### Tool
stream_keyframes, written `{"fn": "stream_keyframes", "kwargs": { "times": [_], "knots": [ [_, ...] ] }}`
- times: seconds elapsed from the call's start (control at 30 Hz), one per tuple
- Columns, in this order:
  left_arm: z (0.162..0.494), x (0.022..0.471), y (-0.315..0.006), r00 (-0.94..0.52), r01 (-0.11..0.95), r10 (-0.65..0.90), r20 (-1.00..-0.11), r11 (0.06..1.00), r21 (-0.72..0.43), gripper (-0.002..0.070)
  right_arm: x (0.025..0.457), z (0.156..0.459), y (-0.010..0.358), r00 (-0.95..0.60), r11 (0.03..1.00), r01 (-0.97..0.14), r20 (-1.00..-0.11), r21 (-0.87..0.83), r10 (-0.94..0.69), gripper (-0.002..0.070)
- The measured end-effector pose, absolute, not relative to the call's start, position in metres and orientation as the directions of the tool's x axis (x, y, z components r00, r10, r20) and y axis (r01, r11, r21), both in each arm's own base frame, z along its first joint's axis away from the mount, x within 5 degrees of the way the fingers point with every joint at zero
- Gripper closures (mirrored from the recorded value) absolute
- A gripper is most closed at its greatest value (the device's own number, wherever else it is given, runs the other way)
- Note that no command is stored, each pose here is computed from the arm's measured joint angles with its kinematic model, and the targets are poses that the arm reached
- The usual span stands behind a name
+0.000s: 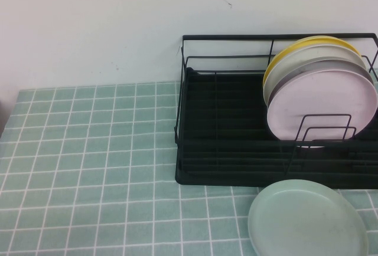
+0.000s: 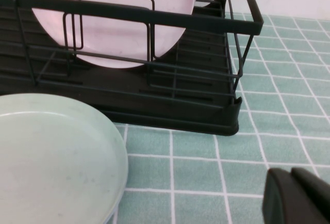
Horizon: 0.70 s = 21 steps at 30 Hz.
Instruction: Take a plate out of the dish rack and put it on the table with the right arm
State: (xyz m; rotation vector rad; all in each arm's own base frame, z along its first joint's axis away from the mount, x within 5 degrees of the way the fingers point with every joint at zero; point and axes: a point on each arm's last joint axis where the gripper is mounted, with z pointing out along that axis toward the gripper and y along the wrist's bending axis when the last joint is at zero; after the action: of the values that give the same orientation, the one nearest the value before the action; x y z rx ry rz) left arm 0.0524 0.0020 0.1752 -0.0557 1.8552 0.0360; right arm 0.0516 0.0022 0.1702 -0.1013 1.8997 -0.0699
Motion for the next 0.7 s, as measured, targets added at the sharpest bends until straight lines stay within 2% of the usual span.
{"fn": "stream_keyframes", "kwargs": {
  "times": [0.7],
  "knots": [
    [0.1752, 0.0524, 0.0020, -0.281, -0.057, -0.020, -0.960, 0.998, -0.004, 0.0678, 0.0537, 0.1746, 0.0015, -0.259, 0.995, -0.019, -0.961, -0.094, -0.096, 0.0678]
  ]
}}
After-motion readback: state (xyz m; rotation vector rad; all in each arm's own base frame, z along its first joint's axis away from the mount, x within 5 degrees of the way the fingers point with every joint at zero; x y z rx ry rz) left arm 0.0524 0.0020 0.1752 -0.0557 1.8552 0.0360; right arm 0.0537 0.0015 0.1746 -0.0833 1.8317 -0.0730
